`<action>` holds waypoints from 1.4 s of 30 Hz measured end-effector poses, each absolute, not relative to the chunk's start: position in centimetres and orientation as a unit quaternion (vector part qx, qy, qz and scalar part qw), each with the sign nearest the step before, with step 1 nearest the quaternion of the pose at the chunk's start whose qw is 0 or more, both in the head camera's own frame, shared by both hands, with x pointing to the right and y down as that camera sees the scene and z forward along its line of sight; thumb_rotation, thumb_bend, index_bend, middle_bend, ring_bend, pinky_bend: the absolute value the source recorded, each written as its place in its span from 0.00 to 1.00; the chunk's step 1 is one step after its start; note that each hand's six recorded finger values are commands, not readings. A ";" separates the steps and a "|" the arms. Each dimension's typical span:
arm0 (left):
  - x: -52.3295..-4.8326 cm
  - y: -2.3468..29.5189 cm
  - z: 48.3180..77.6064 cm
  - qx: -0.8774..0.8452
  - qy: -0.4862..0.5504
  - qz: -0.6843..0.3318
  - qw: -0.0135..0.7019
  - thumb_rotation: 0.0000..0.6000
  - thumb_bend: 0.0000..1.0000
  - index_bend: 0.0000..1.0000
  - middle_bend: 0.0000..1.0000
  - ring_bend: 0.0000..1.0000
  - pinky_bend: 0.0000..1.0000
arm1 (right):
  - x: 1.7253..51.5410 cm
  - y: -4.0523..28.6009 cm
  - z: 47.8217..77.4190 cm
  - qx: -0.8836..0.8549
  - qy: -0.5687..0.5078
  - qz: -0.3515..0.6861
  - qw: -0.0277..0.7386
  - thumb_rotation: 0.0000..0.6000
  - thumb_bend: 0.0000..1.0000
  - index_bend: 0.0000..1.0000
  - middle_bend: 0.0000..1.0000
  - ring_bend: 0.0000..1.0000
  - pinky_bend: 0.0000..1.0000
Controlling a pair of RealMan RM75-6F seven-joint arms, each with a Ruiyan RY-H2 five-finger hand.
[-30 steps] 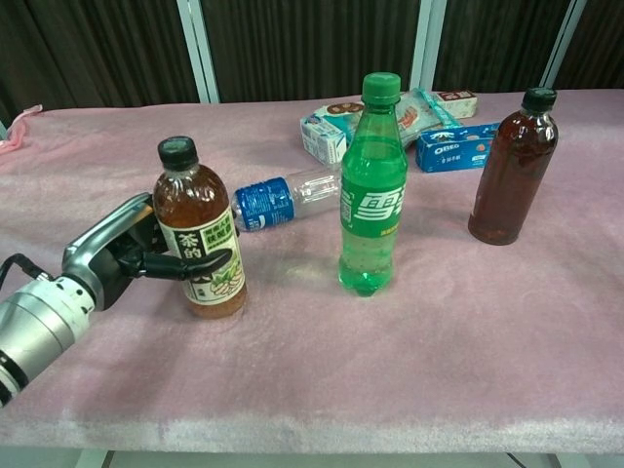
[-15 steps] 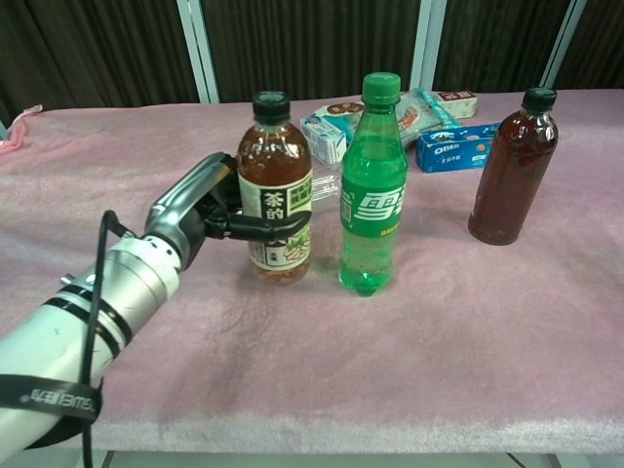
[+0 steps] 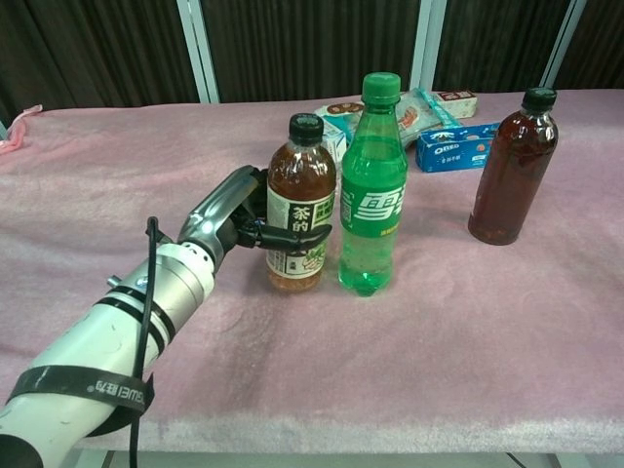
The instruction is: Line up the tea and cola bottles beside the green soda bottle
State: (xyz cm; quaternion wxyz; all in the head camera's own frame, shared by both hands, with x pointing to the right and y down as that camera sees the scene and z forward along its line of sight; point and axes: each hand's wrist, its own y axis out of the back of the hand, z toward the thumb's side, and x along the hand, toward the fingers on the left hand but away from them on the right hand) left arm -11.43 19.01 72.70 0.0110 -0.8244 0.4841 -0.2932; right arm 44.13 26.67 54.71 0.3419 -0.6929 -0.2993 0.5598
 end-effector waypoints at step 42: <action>-11.9 19.5 74.0 -0.832 0.468 -0.297 -0.002 1.00 0.39 0.20 0.35 0.16 0.10 | 44.1 26.7 54.6 -0.693 -0.301 0.558 0.344 1.00 0.30 0.00 0.00 0.00 0.10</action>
